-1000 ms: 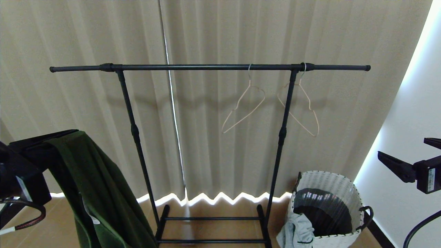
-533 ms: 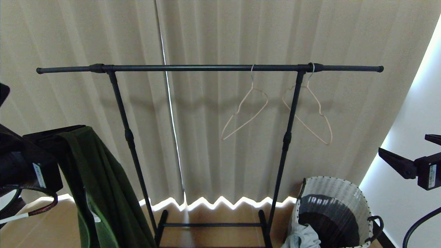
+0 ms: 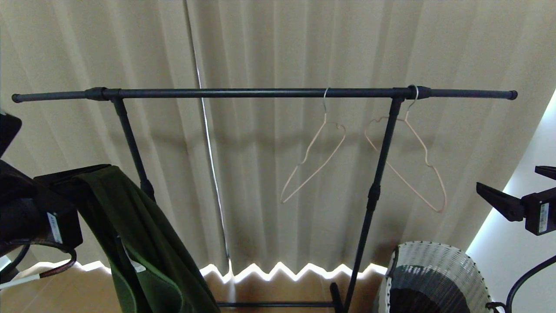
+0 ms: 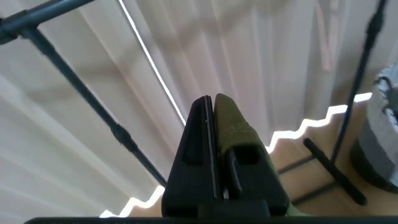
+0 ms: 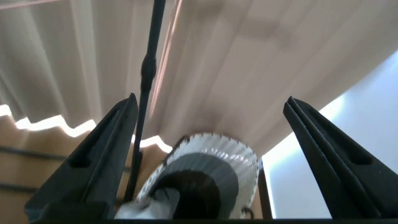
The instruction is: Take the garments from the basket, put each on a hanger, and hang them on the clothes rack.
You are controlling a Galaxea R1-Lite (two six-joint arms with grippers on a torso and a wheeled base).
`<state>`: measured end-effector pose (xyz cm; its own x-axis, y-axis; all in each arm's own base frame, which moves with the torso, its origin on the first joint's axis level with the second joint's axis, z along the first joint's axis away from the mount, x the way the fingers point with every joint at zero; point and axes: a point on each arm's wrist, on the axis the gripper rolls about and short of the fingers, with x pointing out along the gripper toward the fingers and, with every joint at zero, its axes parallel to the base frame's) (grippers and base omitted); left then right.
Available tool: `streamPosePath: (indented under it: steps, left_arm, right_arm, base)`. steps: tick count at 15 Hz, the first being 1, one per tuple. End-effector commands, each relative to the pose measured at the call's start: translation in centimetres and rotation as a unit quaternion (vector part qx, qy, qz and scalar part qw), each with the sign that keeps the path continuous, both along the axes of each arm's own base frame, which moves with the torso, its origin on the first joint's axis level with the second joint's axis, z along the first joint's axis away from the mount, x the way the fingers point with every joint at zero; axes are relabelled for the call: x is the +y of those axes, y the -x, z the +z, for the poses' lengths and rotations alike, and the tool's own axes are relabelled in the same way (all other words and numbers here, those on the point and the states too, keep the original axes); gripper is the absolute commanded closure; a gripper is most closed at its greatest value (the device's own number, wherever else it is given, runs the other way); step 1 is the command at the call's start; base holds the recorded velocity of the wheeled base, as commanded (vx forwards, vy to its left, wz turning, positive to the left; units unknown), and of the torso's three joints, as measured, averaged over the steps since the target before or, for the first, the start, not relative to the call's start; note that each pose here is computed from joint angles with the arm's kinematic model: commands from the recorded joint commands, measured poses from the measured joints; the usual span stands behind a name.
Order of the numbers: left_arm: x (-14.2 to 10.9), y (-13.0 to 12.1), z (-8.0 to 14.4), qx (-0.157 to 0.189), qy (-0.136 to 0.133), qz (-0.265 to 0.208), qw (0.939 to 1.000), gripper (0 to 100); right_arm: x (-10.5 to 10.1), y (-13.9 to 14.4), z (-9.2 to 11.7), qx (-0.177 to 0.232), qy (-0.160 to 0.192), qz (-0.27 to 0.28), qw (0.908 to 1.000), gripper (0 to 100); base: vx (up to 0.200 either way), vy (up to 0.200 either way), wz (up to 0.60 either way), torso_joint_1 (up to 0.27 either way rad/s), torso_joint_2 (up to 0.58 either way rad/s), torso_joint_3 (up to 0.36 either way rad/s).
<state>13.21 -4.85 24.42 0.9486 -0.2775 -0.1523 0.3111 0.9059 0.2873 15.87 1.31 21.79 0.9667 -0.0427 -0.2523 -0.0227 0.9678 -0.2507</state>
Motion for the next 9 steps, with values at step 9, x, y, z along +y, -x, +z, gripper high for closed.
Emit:
streamPosePath:
  steps: [9]
  left_arm:
    - [0.9, 2.5, -2.2, 0.002, 0.004, -0.019, 0.9998, 100]
  right_arm:
    - [0.4, -3.1, 0.5, 0.049, -0.038, -0.009, 0.9980, 0]
  base:
    - [0.111, 0.000, 0.00, 0.001, 0.00, 0.000]
